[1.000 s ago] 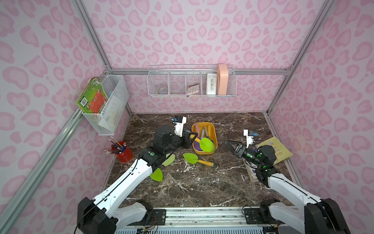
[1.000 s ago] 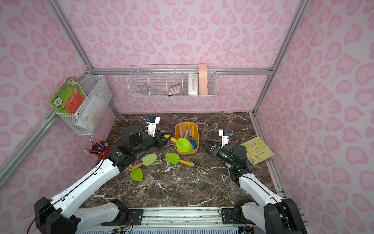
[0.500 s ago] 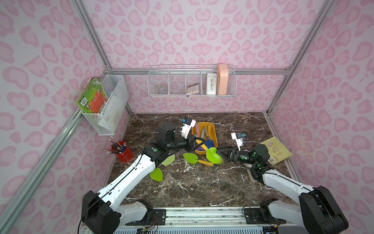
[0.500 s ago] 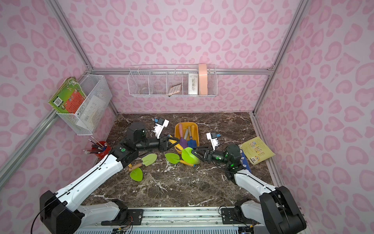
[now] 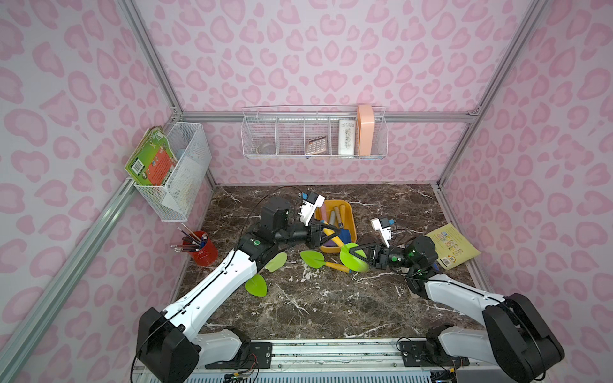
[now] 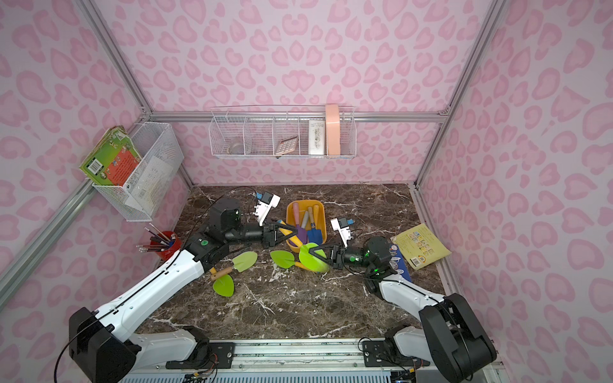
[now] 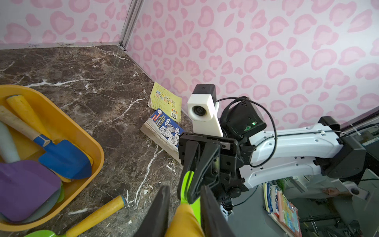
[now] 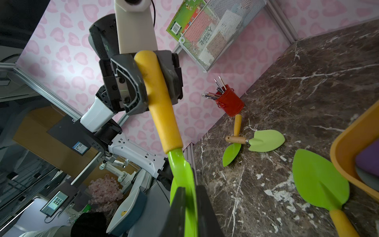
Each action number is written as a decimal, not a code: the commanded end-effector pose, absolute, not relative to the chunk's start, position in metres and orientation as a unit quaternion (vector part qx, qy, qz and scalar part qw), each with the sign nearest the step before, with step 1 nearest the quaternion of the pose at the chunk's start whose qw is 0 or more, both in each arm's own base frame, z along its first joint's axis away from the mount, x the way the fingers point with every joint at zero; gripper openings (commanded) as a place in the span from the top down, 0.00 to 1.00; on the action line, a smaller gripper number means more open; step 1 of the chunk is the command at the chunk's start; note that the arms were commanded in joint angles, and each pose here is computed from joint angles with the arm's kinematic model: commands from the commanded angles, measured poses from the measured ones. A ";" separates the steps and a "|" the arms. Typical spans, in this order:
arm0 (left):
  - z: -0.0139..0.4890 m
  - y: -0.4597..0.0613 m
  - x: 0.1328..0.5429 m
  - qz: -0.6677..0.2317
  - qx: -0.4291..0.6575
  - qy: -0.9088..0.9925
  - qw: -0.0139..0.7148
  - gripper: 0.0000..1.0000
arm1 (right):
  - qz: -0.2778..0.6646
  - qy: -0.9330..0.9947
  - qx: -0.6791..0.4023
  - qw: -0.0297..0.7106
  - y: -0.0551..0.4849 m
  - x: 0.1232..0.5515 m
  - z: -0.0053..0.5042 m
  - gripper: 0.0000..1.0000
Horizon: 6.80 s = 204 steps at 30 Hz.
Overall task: Put the shovel into the storage box
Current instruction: Adjust the shovel, then place the shovel in the storage box, then pick up the shovel from the center of the board, then place the shovel in the storage box.
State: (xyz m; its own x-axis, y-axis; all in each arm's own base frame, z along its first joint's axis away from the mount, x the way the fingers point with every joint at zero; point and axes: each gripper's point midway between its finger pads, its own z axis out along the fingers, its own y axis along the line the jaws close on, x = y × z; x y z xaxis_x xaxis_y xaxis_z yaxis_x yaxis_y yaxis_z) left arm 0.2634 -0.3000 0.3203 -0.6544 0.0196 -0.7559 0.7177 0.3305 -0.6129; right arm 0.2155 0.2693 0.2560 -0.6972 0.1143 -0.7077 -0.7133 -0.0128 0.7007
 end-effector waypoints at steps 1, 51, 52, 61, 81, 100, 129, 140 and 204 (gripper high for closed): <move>0.321 -0.298 0.273 -0.508 0.237 0.749 0.351 1.00 | 0.668 0.627 -0.231 0.326 0.270 0.224 0.265 1.00; 0.224 -0.201 0.291 -0.302 0.011 0.885 0.355 0.43 | 0.473 0.824 0.167 0.264 0.273 0.420 0.087 0.74; 0.224 -0.202 0.290 -0.303 0.012 0.885 0.353 0.43 | 0.474 0.824 0.161 0.264 0.275 0.419 0.088 0.72; 0.223 -0.201 0.291 -0.300 0.010 0.886 0.353 0.43 | 0.471 0.821 0.141 0.290 0.264 0.403 0.115 0.64; 0.174 -0.189 0.268 -0.246 -0.002 0.923 0.297 0.39 | 0.358 0.856 -0.151 0.341 0.263 0.320 0.139 0.61; 0.134 -0.183 0.263 -0.213 -0.021 0.942 0.260 0.40 | 0.208 0.875 -0.291 0.325 0.272 0.264 0.066 0.50; 0.144 -0.174 0.275 -0.202 -0.026 0.944 0.258 0.40 | 0.124 0.859 -0.407 0.285 0.319 0.254 0.020 0.73; 0.171 -0.192 0.273 -0.273 0.028 0.938 0.213 0.34 | 0.163 0.824 -0.435 0.325 0.321 0.238 0.067 0.90; 0.212 -0.182 0.339 -0.313 -0.271 0.809 0.419 1.00 | 0.479 0.726 -0.118 0.479 0.231 0.259 0.232 0.38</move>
